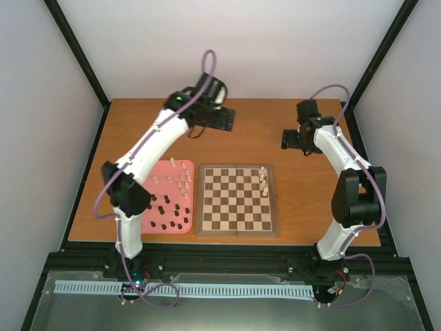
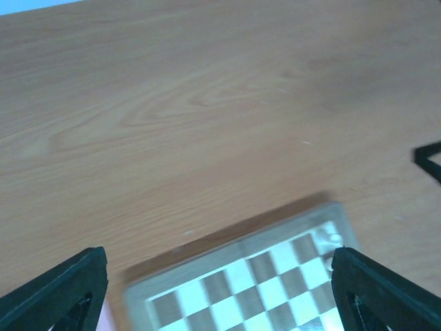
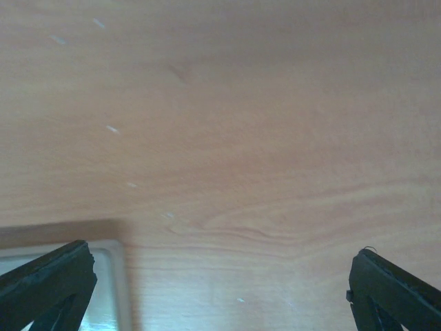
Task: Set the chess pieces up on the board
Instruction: Place the chess piece on the chessboard, then pick up the chess piece from the storage box.
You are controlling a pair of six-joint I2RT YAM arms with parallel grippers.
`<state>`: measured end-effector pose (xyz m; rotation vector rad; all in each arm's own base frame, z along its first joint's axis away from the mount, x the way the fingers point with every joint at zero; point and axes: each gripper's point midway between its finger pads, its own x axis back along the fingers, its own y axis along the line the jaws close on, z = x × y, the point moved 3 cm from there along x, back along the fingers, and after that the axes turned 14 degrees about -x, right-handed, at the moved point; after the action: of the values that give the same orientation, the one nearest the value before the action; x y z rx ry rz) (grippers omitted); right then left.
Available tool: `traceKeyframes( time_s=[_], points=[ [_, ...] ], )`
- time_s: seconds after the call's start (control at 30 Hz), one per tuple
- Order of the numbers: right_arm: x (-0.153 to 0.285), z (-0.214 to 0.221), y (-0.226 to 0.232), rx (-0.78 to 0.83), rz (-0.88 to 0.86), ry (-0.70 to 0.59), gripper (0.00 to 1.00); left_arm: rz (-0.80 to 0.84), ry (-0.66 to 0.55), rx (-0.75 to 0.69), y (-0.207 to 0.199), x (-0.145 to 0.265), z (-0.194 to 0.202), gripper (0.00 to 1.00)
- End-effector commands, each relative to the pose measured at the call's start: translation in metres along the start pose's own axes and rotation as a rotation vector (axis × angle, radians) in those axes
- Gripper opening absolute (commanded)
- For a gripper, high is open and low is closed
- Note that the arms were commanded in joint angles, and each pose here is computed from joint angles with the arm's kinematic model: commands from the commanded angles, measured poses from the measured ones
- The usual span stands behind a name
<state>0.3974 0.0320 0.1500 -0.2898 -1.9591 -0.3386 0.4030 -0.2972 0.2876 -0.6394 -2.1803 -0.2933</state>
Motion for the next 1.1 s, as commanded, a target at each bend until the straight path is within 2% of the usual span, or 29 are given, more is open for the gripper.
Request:
traceKeyframes(
  time_s=[0.0, 0.07, 0.3, 0.57, 0.8, 1.07],
  points=[
    [0.040, -0.014, 0.049, 0.063, -0.072, -0.076, 1.00, -0.144, -0.027, 0.078, 0.070, 0.050, 0.013, 0.93],
    [0.054, -0.019, 0.080, 0.109, -0.108, -0.101, 1.00, -0.207, -0.049, 0.105, 0.096, 0.074, 0.019, 0.98],
    [0.062, 0.001, 0.214, 0.300, -0.258, -0.088, 1.00, -0.418, -0.033, 0.298, 0.182, 0.129, 0.079, 0.99],
    [0.054, 0.044, 0.345, 0.434, -0.598, -0.030, 1.00, -0.517, -0.022, 0.563, 0.227, 0.154, 0.157, 1.00],
    [0.050, 0.094, 0.406, 0.558, -0.800, -0.004, 0.97, -0.459, -0.004, 0.633, 0.223, 0.143, 0.175, 1.00],
    [0.028, 0.144, 0.429, 0.666, -0.819, 0.030, 0.93, -0.453, -0.012, 0.652, 0.225, 0.143, 0.169, 1.00]
  ],
)
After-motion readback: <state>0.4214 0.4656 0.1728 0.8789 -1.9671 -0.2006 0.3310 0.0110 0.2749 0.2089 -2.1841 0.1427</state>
